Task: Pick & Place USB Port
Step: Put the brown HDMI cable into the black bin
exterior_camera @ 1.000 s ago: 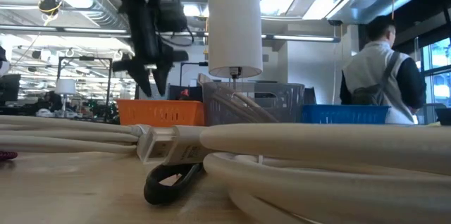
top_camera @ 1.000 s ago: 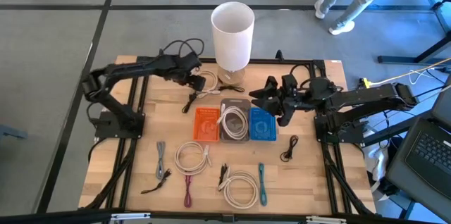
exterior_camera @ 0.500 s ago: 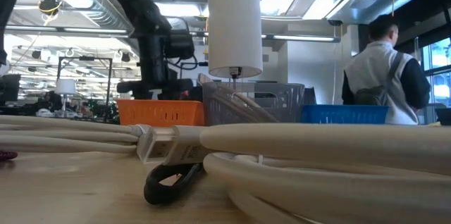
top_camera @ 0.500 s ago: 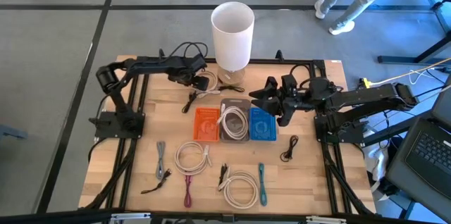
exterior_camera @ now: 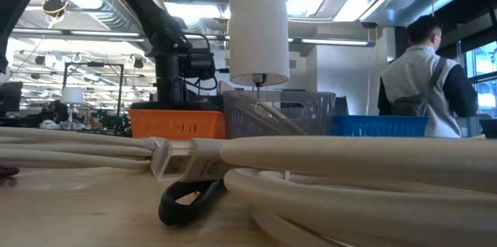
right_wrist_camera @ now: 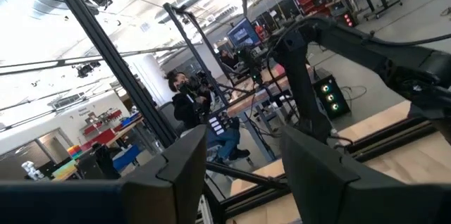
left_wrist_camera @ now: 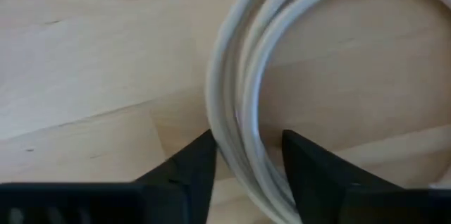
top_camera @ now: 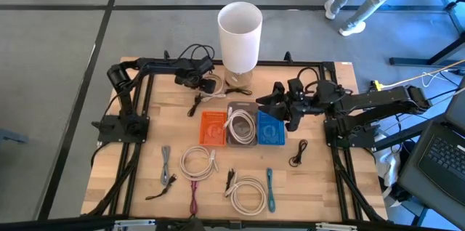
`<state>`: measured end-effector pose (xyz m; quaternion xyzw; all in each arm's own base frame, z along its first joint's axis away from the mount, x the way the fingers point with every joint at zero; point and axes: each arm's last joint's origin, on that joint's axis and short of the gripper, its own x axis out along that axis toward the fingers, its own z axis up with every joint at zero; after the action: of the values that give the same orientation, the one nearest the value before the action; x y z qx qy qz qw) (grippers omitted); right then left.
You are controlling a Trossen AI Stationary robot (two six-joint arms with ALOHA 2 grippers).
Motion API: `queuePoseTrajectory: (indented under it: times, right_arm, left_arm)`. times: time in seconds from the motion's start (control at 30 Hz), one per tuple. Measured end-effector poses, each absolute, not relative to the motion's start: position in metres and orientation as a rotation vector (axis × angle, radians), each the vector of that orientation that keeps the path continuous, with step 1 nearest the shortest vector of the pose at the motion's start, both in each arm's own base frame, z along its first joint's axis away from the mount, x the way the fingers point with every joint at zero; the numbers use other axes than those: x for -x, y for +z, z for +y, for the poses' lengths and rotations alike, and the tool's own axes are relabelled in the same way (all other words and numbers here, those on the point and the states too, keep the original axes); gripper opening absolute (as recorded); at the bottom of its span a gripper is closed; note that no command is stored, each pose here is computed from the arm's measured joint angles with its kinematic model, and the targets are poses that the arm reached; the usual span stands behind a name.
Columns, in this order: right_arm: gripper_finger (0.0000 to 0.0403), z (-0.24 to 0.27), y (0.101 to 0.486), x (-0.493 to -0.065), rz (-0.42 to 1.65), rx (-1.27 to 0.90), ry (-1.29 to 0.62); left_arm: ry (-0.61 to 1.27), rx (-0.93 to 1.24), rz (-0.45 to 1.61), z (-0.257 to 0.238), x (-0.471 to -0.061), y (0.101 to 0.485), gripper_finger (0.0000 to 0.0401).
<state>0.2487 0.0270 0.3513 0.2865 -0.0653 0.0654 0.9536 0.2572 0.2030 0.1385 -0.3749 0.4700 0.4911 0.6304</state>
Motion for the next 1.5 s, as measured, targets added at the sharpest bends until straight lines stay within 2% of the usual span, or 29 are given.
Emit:
queuePoseTrajectory:
  times: [0.2, 0.23, 0.47, 0.67, 0.87, 1.0, 1.27, 1.37, 1.5]
  right_arm:
    - [0.018, 0.027, 0.351, -0.249, -0.127, -0.585, 0.147]
    - [0.018, 0.027, 0.351, -0.249, -0.127, -0.588, 0.148]
    - [0.018, 0.028, 0.351, -0.249, -0.123, -0.598, 0.159]
    - [0.018, 0.028, 0.351, -0.249, -0.123, -0.598, 0.159]
    - [0.0181, 0.028, 0.351, -0.249, -0.119, -0.596, 0.172]
    - [0.0181, 0.028, 0.351, -0.249, -0.117, -0.595, 0.181]
    - [0.0181, 0.027, 0.353, -0.246, -0.128, -0.572, 0.182]
    - [0.0181, 0.027, 0.359, -0.24, -0.149, -0.57, 0.2]
    - [0.0181, 0.025, 0.367, -0.224, -0.145, -0.567, 0.206]
  left_arm:
    - [1.145, 0.828, 1.057, 0.209, -0.248, 0.151, 0.0025]
    - [1.15, 0.829, 1.058, 0.209, -0.245, 0.155, 0.0017]
    - [1.168, 0.774, 0.959, 0.207, -0.219, 0.206, 0.0013]
    - [1.131, 0.719, 0.802, 0.183, -0.191, 0.265, 0.0012]
    - [1.04, 0.668, 0.678, 0.139, -0.161, 0.312, 0.0012]
    - [0.837, 0.662, 0.543, 0.107, -0.151, 0.338, 0.0012]
    - [0.393, 0.649, 0.195, 0.065, -0.184, 0.377, 0.0012]
    - [0.283, 0.635, 0.174, 0.051, -0.207, 0.378, 0.0012]
    - [0.173, 0.601, 0.247, 0.034, -0.238, 0.382, 0.0012]
